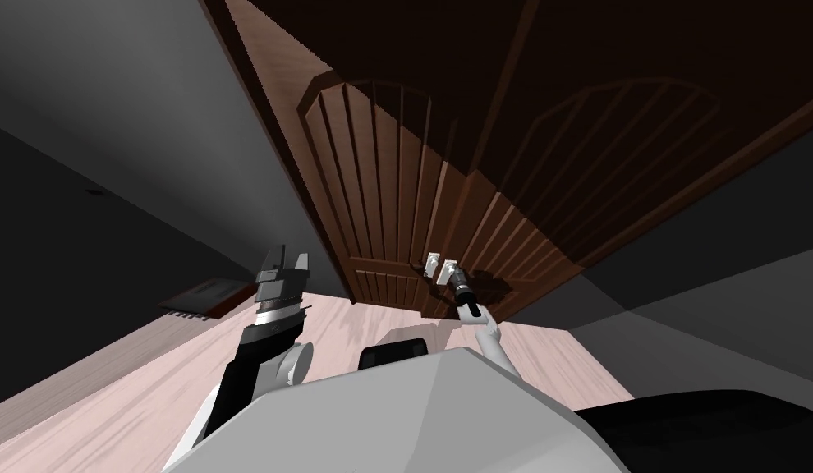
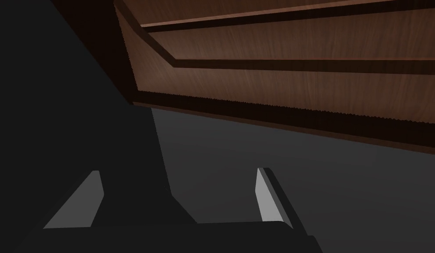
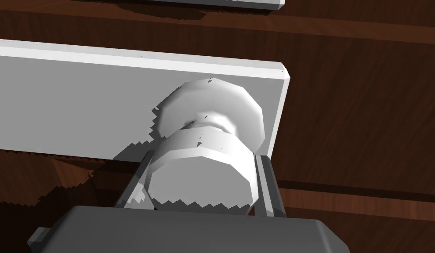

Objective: Pull the door open

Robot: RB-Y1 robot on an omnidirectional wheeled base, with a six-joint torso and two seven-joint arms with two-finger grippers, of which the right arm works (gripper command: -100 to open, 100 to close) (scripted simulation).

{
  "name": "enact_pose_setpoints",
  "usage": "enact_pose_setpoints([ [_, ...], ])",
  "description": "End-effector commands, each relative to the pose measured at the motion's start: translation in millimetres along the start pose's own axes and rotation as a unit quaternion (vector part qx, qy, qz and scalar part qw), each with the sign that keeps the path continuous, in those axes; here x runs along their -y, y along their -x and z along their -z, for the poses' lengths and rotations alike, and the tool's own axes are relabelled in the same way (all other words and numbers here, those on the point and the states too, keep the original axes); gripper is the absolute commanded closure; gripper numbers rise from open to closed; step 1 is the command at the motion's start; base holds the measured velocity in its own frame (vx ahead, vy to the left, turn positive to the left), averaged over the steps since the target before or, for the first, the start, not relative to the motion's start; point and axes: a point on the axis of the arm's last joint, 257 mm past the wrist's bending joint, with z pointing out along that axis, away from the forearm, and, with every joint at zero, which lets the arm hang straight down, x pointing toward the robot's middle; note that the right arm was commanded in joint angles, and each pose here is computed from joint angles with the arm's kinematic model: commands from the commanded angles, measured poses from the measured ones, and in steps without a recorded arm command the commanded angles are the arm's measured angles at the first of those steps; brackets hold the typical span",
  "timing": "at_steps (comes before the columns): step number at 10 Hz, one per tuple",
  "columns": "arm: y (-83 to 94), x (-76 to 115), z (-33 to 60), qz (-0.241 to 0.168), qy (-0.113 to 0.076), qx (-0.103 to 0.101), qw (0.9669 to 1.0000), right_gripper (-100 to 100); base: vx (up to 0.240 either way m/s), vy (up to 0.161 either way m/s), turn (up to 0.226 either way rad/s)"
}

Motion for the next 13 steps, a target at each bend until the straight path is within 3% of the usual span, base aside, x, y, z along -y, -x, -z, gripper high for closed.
enact_pose_setpoints([
  [1,22.7,11.0,9.5,0.006,-0.015,0.015,0.9998,100,-0.181,-0.063,-0.128],
  [3,31.4,14.6,13.6,0.009,-0.02,0.019,0.9996,100,-0.213,-0.051,-0.075],
  [4,18.9,11.7,10.2,0.005,-0.014,0.008,0.9999,-100,-0.201,-0.007,0.081],
  [10,-22.2,-4.8,6.1,-0.009,0.003,-0.034,0.9994,-100,-0.18,0.056,0.083],
  [11,-17.7,-3.8,6.2,-0.008,0.001,-0.03,0.9995,-100,-0.068,0.009,0.01],
  [12,1.2,6.2,10.8,-0.002,-0.009,-0.014,0.9999,-100,0.063,-0.12,-0.167],
  [13,4.0,7.6,11.3,-0.001,-0.011,-0.011,0.9999,-100,0.145,-0.17,-0.093],
])
